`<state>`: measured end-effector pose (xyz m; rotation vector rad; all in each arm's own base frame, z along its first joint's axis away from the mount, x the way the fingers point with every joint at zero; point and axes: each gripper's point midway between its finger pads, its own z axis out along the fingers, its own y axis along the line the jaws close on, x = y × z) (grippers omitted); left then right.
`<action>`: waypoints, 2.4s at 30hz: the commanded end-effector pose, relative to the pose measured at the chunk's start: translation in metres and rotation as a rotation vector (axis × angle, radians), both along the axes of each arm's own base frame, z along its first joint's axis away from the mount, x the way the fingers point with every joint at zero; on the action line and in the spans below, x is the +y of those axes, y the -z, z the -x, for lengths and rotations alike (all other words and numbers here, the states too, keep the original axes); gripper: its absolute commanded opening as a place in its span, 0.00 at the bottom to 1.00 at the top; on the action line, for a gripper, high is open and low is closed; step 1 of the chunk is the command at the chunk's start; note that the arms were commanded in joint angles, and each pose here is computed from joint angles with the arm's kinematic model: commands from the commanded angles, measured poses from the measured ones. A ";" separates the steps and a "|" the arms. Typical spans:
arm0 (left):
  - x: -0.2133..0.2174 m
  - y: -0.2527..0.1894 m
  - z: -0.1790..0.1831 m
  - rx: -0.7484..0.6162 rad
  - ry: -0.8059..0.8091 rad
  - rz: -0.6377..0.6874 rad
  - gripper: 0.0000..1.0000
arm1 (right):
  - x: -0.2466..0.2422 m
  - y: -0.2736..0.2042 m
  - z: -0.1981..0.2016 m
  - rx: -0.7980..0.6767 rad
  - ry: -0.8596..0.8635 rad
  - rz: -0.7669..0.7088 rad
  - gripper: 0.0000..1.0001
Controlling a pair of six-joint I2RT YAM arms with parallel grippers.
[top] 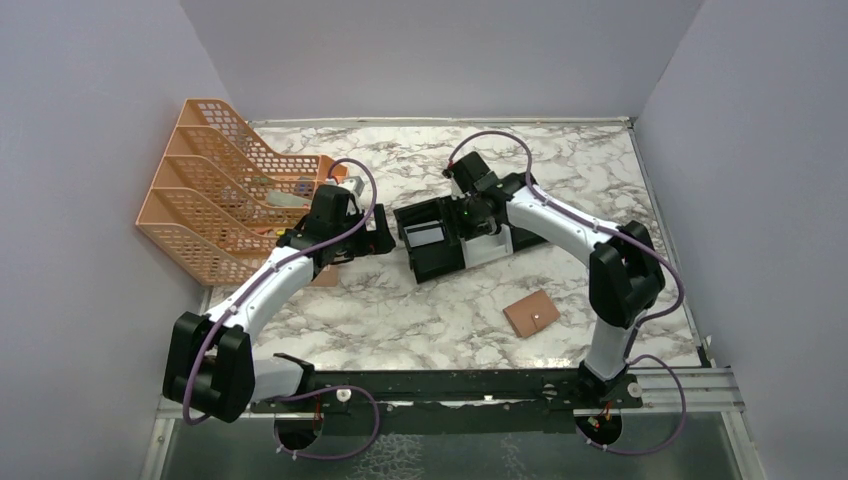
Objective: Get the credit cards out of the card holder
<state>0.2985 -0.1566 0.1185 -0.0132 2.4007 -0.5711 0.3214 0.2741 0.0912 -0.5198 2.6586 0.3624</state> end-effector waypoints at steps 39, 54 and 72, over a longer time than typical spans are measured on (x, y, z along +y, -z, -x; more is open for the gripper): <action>-0.033 0.012 0.006 0.048 0.090 0.116 0.99 | -0.122 0.014 -0.054 -0.106 0.231 0.141 0.47; -0.033 0.008 0.001 0.026 0.104 0.092 0.99 | -0.105 -0.019 -0.037 -0.003 0.194 0.063 0.14; -0.030 0.000 -0.003 0.005 0.092 0.078 0.99 | -0.082 -0.017 -0.039 -0.013 0.279 -0.101 0.13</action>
